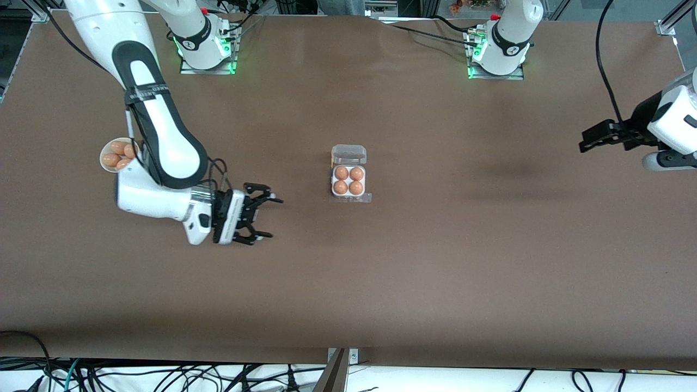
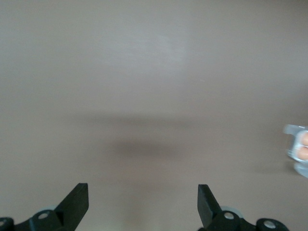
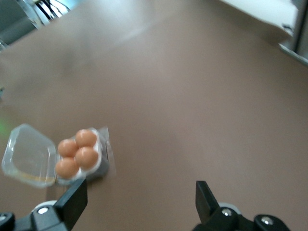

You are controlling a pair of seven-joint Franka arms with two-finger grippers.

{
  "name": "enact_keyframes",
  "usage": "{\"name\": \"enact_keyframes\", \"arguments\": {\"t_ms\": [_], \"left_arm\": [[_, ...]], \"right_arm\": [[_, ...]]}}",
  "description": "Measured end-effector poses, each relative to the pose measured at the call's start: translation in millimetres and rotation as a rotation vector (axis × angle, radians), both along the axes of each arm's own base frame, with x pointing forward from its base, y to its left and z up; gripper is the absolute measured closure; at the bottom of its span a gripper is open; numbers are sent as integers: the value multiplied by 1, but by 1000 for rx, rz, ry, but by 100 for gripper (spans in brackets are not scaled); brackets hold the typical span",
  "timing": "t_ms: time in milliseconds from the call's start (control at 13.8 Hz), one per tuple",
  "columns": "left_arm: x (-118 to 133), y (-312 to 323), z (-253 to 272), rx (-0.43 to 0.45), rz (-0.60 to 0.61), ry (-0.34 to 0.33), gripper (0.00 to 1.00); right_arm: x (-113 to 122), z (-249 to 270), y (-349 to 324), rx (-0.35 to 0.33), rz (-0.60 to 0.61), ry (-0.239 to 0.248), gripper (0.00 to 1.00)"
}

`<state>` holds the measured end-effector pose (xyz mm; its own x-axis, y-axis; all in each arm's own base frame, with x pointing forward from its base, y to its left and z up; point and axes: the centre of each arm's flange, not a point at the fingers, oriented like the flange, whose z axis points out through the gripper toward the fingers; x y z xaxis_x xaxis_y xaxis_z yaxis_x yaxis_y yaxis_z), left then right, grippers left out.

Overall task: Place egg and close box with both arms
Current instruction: 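Withdraw the right gripper while the left gripper reaches toward the carton, then push the carton lid down over the eggs with the left gripper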

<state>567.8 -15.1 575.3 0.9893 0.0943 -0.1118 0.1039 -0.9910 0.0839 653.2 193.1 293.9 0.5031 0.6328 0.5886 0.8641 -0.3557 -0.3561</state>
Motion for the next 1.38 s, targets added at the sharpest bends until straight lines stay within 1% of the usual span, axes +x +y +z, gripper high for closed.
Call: {"name": "enact_keyframes", "arguments": {"t_ms": [73, 145, 218, 290, 363, 435, 508, 580, 653, 725, 798, 870, 1015, 1088, 1160, 1305, 1378], "left_arm": [[0, -13, -1, -25, 11, 10, 0], [-1, -30, -4, -33, 25, 26, 4], [-2, -53, -9, -30, 39, 47, 11], [-4, -83, -17, -24, 50, 71, 24], [-6, -110, -24, -17, 59, 93, 30], [-10, -138, -32, -8, 77, 116, 30], [-16, -165, -39, -1, 96, 139, 37], [-22, -193, -47, -4, 114, 168, 50], [-29, -218, -56, -12, 125, 202, 58], [-36, -241, -65, -18, 132, 237, 58], [-43, -265, -78, -17, 129, 273, 62], [-50, -285, -90, -10, 125, 301, 62], [-58, -323, -115, 9, 142, 356, 72], [-60, -337, -126, 12, 166, 388, 72], [-60, -350, -139, 15, 183, 420, 77], [-64, -371, -168, 32, 176, 472, 77], [-68, -382, -183, 45, 163, 494, 79]], "right_arm": [[0, 18, -18, -68, -24, 49, 0], [-3, 39, -37, -147, -49, 102, 0], [-7, 65, -60, -239, -85, 148, 0], [-15, 96, -86, -351, -142, 194, 0], [-22, 120, -105, -432, -205, 227, 0], [-31, 141, -121, -509, -289, 262, 0], [-39, 159, -134, -575, -378, 295, 0], [-47, 175, -143, -637, -470, 325, 0], [-54, 188, -149, -687, -555, 347, 0], [-59, 200, -153, -726, -641, 365, 0], [-64, 212, -157, -748, -717, 374, 0], [-68, 224, -162, -751, -772, 374, 0], [-77, 253, -187, -731, -867, 364, 0], [-83, 266, -202, -720, -911, 370, 0], [-91, 278, -217, -710, -967, 393, 0], [-104, 296, -226, -699, -1061, 445, 0], [-107, 301, -223, -698, -1087, 464, 0]]}}
